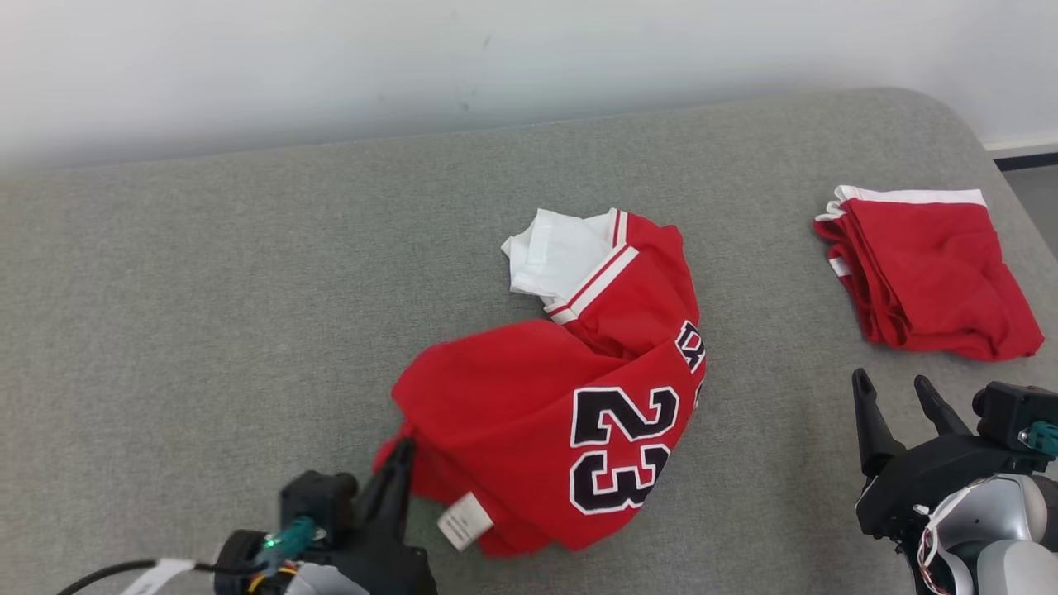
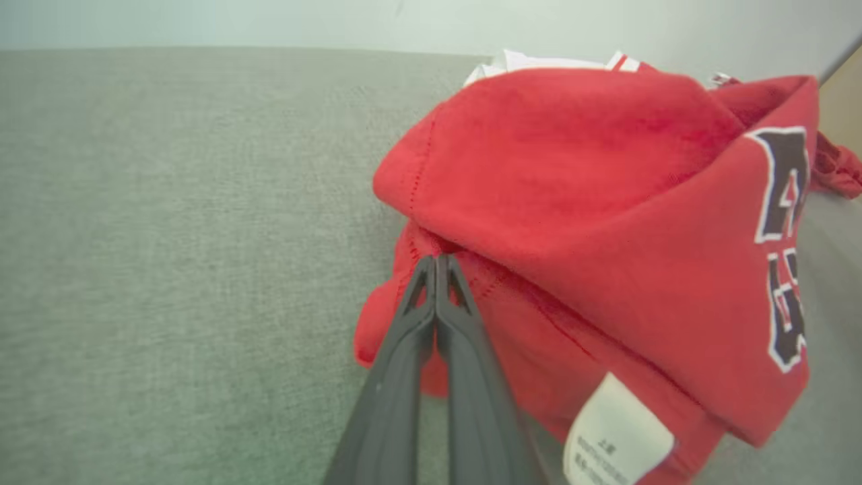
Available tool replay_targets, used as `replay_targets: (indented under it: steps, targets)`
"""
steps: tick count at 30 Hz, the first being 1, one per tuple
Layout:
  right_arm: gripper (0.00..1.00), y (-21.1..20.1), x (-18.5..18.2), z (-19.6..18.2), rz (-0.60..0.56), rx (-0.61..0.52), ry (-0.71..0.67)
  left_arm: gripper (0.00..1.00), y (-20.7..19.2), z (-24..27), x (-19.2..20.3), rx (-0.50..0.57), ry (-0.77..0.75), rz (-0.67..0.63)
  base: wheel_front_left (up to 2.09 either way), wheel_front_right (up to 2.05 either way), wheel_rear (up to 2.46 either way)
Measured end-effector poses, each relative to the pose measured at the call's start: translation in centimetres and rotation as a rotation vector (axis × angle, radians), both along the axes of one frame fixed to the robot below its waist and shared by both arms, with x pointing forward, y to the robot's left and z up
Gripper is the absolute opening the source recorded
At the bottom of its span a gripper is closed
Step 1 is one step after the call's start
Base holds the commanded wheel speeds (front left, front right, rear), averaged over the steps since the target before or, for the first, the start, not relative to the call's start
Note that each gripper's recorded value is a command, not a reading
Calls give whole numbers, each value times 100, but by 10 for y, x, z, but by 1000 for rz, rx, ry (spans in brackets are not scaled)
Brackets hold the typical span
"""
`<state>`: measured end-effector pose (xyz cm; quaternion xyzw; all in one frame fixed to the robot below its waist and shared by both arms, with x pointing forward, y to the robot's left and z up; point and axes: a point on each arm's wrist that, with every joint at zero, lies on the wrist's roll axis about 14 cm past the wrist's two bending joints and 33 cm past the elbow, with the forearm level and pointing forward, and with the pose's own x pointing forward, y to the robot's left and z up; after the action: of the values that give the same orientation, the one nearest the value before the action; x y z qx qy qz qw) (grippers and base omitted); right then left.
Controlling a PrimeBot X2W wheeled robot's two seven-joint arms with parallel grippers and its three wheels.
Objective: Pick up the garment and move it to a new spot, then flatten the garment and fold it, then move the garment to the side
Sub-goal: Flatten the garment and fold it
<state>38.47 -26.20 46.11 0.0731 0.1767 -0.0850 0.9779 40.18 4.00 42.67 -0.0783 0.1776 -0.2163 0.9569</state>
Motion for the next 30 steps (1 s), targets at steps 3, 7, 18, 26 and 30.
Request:
replay_targets:
  steps: [3, 7, 18, 26, 30]
  targets:
    - [100, 5, 4, 0, 15, 3, -3, 0, 24, 29, 16, -52, -129, 126, 0, 0, 0]
    - [100, 14, 9, 2, 41, 3, -7, 0, 68, 72, 26, -139, -291, 314, 0, 0, 0]
    - [100, 28, 16, 11, 83, 4, -29, 0, 71, 192, 15, -311, -645, 273, 0, 0, 0]
    - [100, 34, 14, 18, 100, 9, -49, 0, -4, 304, 3, -373, -916, -32, 0, 0, 0]
    - [100, 33, 9, 17, 95, 21, -54, 0, -30, 337, 1, -376, -1005, -95, 0, 0, 0]
